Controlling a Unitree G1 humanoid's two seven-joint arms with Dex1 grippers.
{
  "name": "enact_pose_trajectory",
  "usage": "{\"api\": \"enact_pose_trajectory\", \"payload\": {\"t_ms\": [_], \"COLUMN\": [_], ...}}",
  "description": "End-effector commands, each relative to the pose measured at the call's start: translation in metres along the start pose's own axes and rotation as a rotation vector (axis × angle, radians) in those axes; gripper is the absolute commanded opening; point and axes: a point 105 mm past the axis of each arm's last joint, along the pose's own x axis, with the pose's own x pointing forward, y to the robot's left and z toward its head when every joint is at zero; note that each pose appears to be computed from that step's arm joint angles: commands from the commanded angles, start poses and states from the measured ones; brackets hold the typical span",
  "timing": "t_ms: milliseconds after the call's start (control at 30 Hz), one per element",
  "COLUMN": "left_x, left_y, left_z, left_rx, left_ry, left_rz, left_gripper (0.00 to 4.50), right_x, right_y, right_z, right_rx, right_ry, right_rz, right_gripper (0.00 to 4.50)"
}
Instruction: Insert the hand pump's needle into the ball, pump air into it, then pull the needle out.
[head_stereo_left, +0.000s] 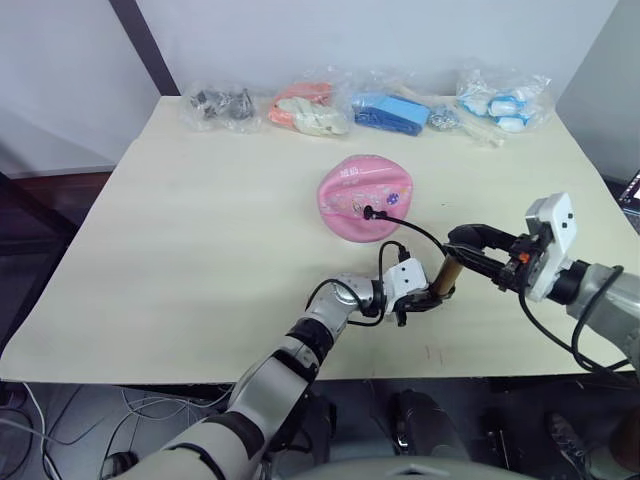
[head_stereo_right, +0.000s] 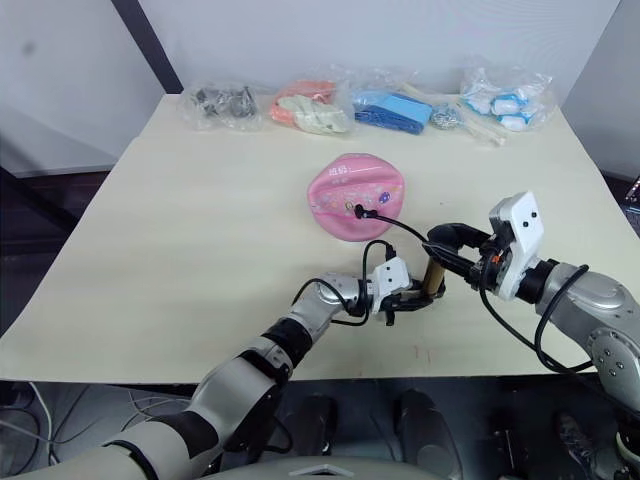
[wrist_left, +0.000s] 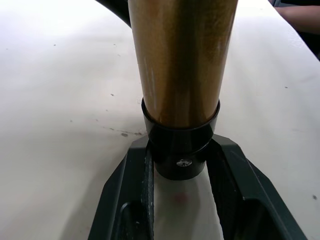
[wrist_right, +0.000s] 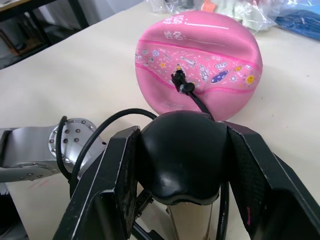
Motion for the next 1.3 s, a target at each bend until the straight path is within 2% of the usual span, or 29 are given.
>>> {"api": "enact_pose_trajectory", "payload": {"t_ms": [33, 333, 500, 800, 1100, 1300], "left_x": [0.003, 0.004, 0.003, -0.001, -0.003, -0.004], "left_y": [0.008, -0.004, -0.006, -0.007, -0.008, -0.007], "left_z": [0.013, -0.012, -0.015, -0.025, -0.029, -0.030], "left_rx": [0.025, -0.028, -0.032, -0.028, -0.028, -0.030], "left_ry": [-0.044, 0.035, 0.048, 0.098, 0.113, 0.115], "left_rz": [0.045, 0.012, 0.006, -0.013, -0.013, -0.009], "left_gripper": [1.02, 1.02, 1.02, 1.02, 1.02, 1.02], "right_x": [-0.002, 0.003, 0.004, -0.004, -0.021, -0.027], "right_y": [-0.006, -0.011, -0.010, -0.010, -0.004, 0.001], "right_z": [0.008, -0.008, -0.008, 0.032, 0.092, 0.119], "right_rx": [-0.047, -0.032, -0.036, -0.064, -0.142, -0.176], "right_ry": [-0.006, 0.042, 0.040, -0.035, -0.087, -0.105], "right_rz": [-0.005, -0.004, -0.002, 0.005, -0.005, -0.005], "right_gripper": [1.98, 1.98, 1.98, 1.98, 1.98, 1.98]}}
